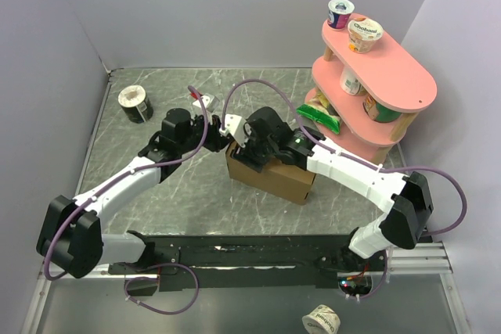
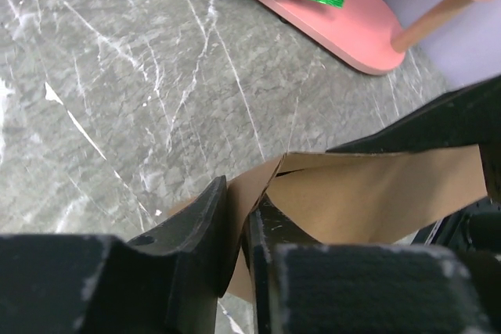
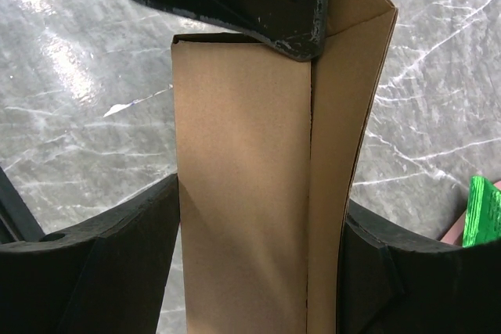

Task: Fold the paper box

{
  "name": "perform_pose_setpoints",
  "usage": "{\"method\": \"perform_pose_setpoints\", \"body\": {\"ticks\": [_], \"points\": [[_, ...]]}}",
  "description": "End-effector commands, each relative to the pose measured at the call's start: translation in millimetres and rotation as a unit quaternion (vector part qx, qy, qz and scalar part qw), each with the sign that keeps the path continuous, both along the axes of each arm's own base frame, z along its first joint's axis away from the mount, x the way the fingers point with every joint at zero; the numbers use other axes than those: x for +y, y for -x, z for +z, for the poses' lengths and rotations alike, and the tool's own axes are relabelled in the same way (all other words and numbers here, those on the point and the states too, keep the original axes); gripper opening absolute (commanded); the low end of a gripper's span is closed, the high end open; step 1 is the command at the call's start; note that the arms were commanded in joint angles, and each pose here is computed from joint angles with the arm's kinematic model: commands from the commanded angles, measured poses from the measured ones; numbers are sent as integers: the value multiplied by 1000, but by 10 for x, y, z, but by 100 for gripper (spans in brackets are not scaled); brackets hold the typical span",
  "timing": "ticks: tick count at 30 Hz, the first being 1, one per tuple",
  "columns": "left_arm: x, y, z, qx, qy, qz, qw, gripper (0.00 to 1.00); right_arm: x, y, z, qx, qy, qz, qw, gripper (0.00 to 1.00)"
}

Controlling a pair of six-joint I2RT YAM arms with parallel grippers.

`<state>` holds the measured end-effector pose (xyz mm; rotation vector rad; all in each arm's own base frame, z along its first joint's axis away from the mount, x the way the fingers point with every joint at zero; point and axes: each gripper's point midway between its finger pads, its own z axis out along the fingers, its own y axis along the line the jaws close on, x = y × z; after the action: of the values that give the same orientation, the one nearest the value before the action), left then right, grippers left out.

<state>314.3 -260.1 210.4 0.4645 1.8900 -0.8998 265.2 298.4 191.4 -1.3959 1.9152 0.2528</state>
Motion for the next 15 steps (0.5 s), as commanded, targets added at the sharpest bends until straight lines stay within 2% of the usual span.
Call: {"method": "perform_pose_setpoints", "body": {"ticks": [1, 4, 5, 9, 15], "points": [[-159, 82, 138, 26, 25, 6, 999, 24, 232, 125, -243, 5, 16, 52, 999, 60], [-159, 159, 154, 23, 27, 1, 999, 30, 214, 104, -255, 0, 19, 47, 999, 60], [-135, 181, 180, 19, 27, 3, 999, 36, 204, 108, -267, -1, 22, 47, 999, 60], [-57, 263, 151, 4, -2, -8, 1000, 47, 168, 100, -281, -5, 27, 45, 999, 59], [113, 296, 84, 6, -37, 15, 999, 49, 120, 87, -289, -6, 31, 40, 999, 58]]}}
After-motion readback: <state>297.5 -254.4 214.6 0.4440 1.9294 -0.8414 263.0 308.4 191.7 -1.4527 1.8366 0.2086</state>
